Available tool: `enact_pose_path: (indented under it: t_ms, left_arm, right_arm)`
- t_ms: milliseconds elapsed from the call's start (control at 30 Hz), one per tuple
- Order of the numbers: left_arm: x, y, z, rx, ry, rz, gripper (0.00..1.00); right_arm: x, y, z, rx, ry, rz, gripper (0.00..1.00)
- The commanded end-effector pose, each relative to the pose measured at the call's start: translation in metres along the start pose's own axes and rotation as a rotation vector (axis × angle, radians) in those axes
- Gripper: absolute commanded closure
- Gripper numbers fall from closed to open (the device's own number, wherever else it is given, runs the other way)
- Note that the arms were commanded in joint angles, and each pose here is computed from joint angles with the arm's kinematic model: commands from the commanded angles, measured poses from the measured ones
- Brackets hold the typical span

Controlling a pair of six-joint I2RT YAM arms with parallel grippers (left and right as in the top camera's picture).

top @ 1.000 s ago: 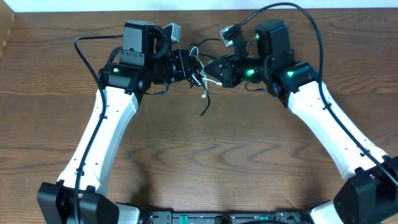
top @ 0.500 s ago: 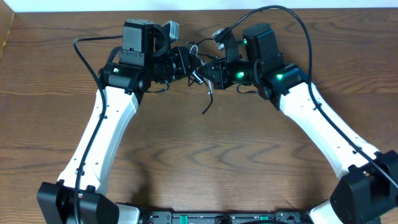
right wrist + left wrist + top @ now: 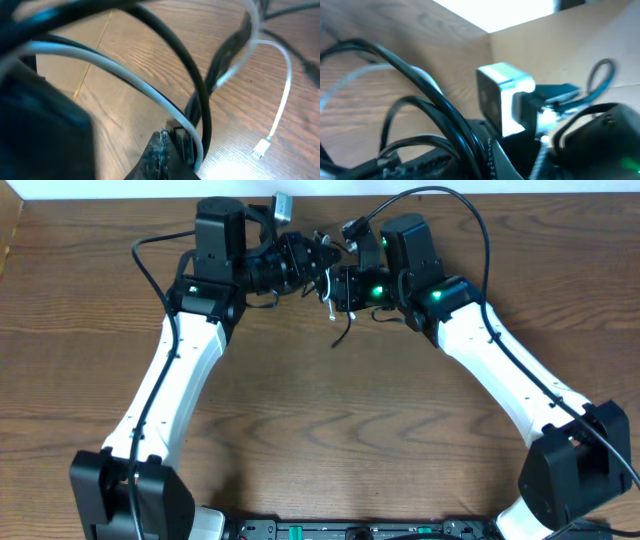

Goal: Untangle cables

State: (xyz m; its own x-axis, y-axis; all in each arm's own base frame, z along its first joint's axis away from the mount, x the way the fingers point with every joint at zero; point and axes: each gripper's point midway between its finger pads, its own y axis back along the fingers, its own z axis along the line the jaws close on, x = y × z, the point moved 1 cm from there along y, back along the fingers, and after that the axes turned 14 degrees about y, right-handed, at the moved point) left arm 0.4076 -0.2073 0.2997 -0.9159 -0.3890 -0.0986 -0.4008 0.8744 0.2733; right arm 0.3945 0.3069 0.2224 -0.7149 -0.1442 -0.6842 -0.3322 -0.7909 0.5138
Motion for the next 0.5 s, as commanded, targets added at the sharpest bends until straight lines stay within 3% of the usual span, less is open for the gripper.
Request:
enact_pose_path:
  t_ms: [0,200,267,333,400,467]
  left_arm:
    - [0.009,0.028,-0.069,0.193,-0.034,0.084,0.93]
    - [0.000,0.036,-0.069,0.203,-0.055,0.055,0.93]
    - [0.001,0.035,-0.067,0.196,-0.076,0.056,0.92]
    - [0.002,0.034,-0.061,0.179,-0.083,0.059,0.92]
    - [0.004,0.033,-0.051,0.146,-0.077,0.062,0.93]
    - [0.006,0.031,-0.040,0.104,-0.073,0.060,0.93]
  right_arm:
    - [0.049,-0.025,-0.049,0.152,-0.178,0.127,0.99]
    - [0.050,-0.019,-0.064,0.177,-0.220,0.129,0.90]
    - [0.050,-0.016,-0.069,0.185,-0.231,0.129,0.82]
    - [0.050,-0.012,-0.075,0.193,-0.242,0.128,0.57]
    - [0.048,-0.009,-0.076,0.171,-0.242,0.125,0.38]
    - [0.040,-0.006,-0.073,0.097,-0.215,0.109,0.28]
